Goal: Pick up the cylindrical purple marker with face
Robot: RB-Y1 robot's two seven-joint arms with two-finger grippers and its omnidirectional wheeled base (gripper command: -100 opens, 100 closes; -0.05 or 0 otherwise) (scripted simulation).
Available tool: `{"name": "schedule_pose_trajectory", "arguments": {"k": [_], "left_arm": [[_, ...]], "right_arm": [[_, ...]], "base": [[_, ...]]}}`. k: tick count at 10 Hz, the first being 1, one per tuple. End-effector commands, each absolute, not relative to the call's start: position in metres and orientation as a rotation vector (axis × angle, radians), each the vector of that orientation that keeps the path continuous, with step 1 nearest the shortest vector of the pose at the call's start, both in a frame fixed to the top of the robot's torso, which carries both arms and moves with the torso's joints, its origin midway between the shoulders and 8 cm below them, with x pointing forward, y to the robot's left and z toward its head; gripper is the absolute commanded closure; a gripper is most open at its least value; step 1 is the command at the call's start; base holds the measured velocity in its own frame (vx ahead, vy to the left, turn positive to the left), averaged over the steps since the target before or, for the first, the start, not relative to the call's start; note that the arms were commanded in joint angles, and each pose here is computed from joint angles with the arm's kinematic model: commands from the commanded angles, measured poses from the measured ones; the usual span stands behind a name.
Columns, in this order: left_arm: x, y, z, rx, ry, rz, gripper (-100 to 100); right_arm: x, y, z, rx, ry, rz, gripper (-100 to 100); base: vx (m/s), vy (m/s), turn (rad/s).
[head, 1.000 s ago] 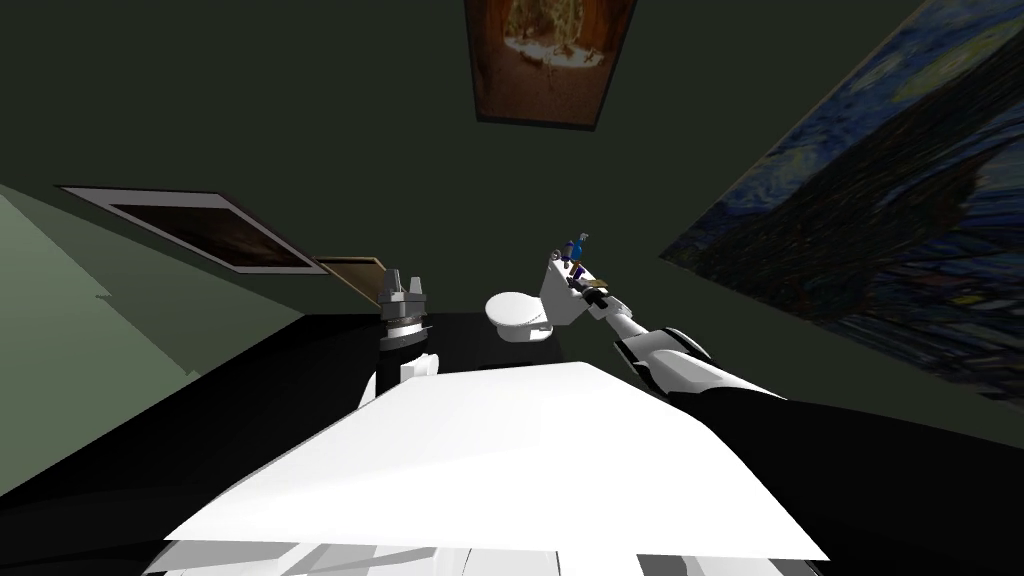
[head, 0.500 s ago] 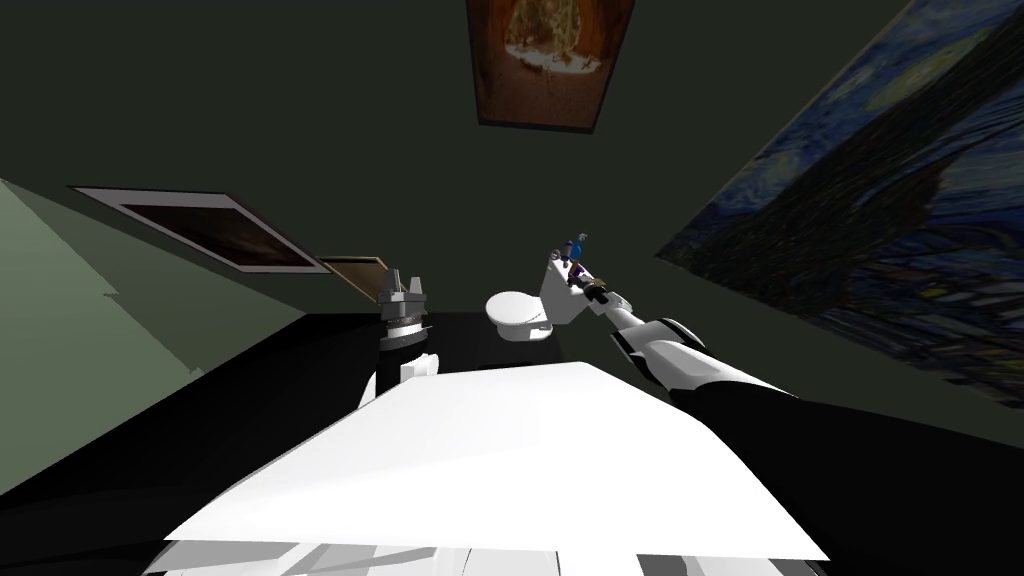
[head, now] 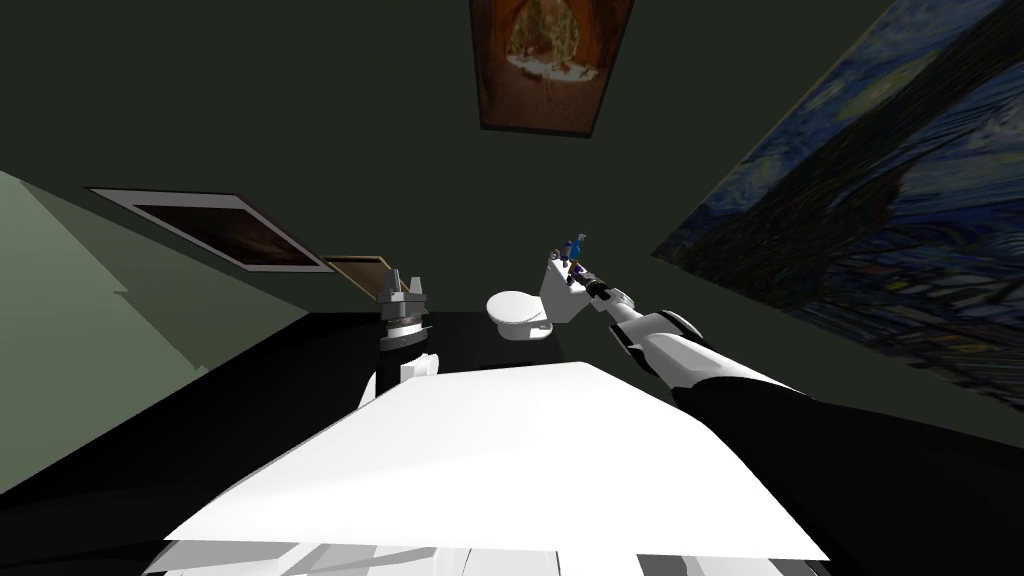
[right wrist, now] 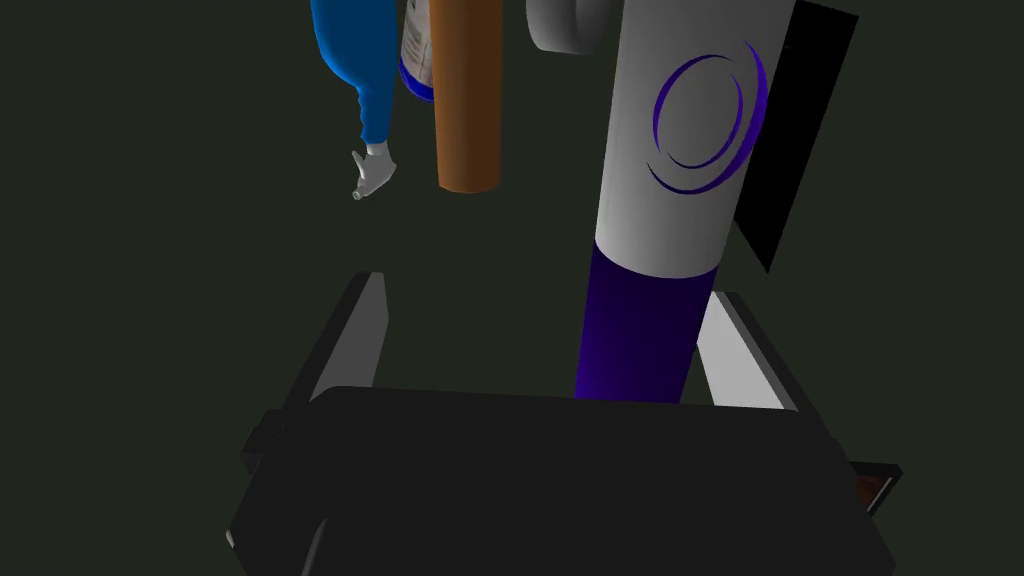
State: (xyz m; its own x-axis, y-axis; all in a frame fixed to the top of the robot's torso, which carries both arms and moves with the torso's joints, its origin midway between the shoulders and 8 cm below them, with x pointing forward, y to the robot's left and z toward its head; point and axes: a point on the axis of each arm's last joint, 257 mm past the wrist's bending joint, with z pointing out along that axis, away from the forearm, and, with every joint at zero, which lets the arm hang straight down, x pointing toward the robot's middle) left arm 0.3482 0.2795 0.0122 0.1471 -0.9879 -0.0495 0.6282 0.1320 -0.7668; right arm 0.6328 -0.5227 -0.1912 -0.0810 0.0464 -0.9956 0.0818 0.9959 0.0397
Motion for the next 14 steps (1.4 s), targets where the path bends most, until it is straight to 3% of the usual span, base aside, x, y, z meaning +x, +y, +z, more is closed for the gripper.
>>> {"name": "schedule_pose_trajectory", "arguments": {"k": [1,2,3,7,8,9,14], "left_arm": [[0.348,0.279,0.012,-0.684,0.656,-1.303,0],[0.348,0.279,0.012,-0.684,0.656,-1.303,0],[0.348,0.279,0.012,-0.684,0.656,-1.303,0],[0.348,0.279,0.012,-0.684,0.656,-1.303,0],[0.348,0.279,0.012,-0.684,0.656,-1.303,0],[0.348,0.279,0.012,-0.684,0.656,-1.303,0],[0.348,0.279,0.012,-0.684,0.656,-1.303,0]], "right_arm": [[0.632,-0.525,-0.193,0.1,1.655,-0.032,-100],[0.633,-0.524,-0.192,0.101,1.655,-0.032,-100],[0.632,-0.524,-0.192,0.101,1.655,-0.032,100],[0.633,-0.524,-0.192,0.099,1.654,-0.032,100],[0.633,-0.524,-0.192,0.099,1.654,-0.032,0],[0.625,-0.522,-0.207,0.125,1.67,-0.015,100],[0.601,-0.509,-0.236,0.116,1.693,0.02,100]], "base": [[0.007,-0.001,0.0],[0.0,0.0,0.0],[0.0,0.003,0.018],[0.0,-0.001,-0.003],[0.0,0.0,0.0],[0.092,-0.016,-0.038],[0.083,-0.023,-0.01]]}}
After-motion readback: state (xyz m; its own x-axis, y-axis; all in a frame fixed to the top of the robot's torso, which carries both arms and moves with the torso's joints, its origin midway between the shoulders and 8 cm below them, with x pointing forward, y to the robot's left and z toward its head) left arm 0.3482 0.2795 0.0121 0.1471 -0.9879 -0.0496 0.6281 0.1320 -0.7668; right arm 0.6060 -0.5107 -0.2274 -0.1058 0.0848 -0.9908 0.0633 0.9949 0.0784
